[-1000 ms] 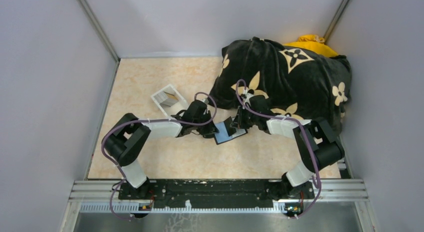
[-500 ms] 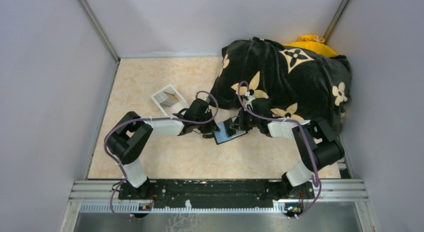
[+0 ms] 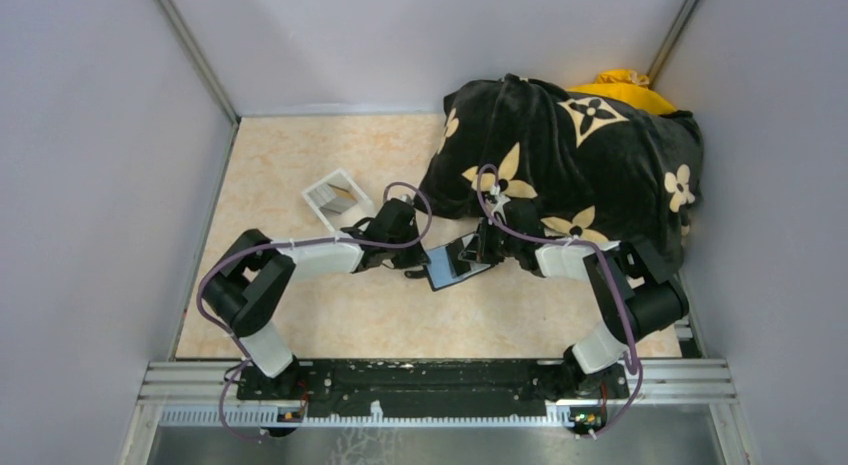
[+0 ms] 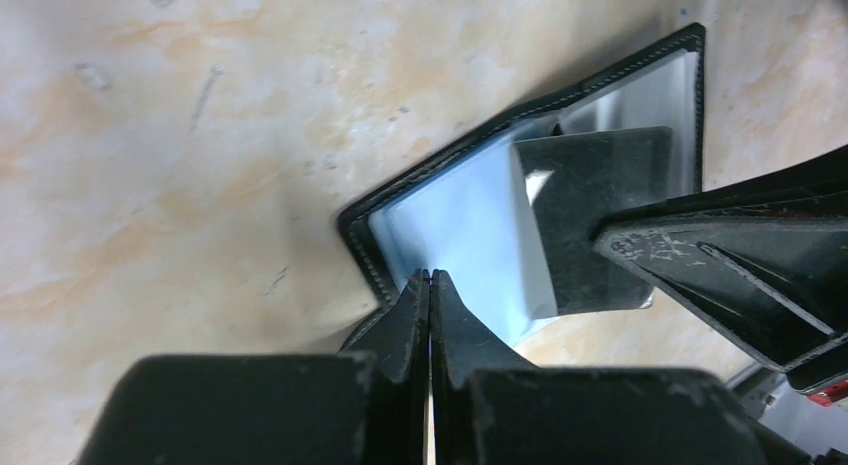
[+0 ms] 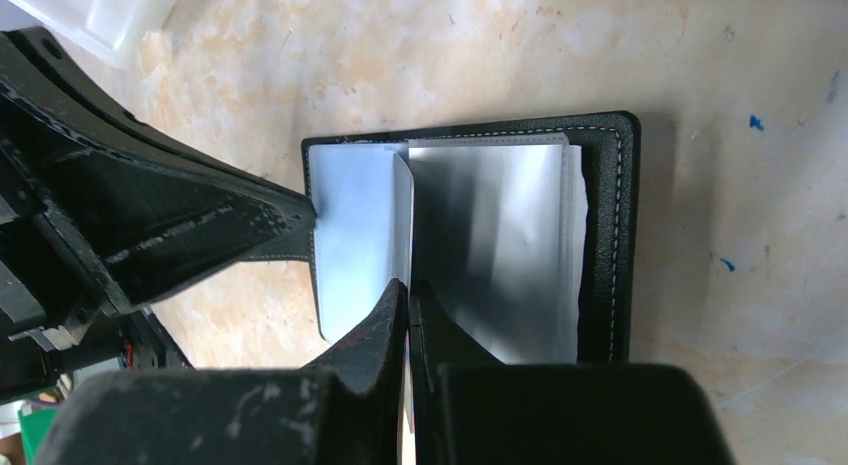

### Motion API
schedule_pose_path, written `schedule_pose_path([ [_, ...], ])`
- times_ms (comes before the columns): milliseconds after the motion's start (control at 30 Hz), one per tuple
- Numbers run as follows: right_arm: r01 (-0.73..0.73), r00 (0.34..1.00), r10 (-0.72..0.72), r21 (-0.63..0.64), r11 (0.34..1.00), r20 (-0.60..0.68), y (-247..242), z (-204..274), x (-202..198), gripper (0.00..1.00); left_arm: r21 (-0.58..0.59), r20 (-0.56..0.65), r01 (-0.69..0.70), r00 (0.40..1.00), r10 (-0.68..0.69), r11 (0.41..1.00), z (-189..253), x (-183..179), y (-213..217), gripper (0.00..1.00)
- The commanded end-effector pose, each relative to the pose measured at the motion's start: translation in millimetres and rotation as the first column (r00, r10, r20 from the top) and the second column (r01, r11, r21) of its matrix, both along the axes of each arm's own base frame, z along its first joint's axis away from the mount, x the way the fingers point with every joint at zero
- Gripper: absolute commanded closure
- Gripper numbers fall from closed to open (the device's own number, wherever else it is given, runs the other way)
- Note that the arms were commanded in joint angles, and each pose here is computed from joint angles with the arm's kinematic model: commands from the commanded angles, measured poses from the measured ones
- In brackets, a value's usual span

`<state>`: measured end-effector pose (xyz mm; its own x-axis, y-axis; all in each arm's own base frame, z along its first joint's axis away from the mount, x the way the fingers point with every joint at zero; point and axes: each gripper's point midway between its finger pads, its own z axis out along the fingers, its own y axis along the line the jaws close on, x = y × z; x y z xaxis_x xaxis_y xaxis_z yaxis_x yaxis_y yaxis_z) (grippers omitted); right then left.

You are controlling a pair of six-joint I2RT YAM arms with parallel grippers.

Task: Put the credit cards into the card holder
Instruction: Insert the credit card into the card holder.

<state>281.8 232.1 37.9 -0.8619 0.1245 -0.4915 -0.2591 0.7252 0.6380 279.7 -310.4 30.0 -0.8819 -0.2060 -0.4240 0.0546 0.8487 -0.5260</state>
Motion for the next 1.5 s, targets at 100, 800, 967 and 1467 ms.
schedule_pose_path([
  [100, -0.025, 0.996, 0.021, -0.043, 0.999, -0.084, -6.9, -23.4, -21.3, 1.0, 0.114, -0.052, -0.036, 0.998, 0.042, 0.993, -12.8, -22.3, 35.8, 1.0],
  [800, -0.039, 0.992, 0.036, -0.023, 0.999, -0.122, -6.0, -30.6, -33.0, 1.0, 0.149, -0.129, 0.005, 0.992, 0.014, 0.989, -44.5, -33.0, 28.7, 1.0],
  [967, -0.033, 0.991, 0.03, -0.021, 0.999, -0.13, -7.5, -33.5, -39.2, 1.0, 0.157, -0.127, 0.009, 0.992, 0.011, 0.988, -47.3, -29.3, 26.7, 1.0],
  [1467, 0.058, 0.998, -0.063, -0.184, 0.981, -0.022, -11.4, -22.5, -23.2, 0.62, 0.158, -0.138, 0.018, 0.99, 0.004, 0.987, -49.8, -39.0, 30.8, 1.0],
])
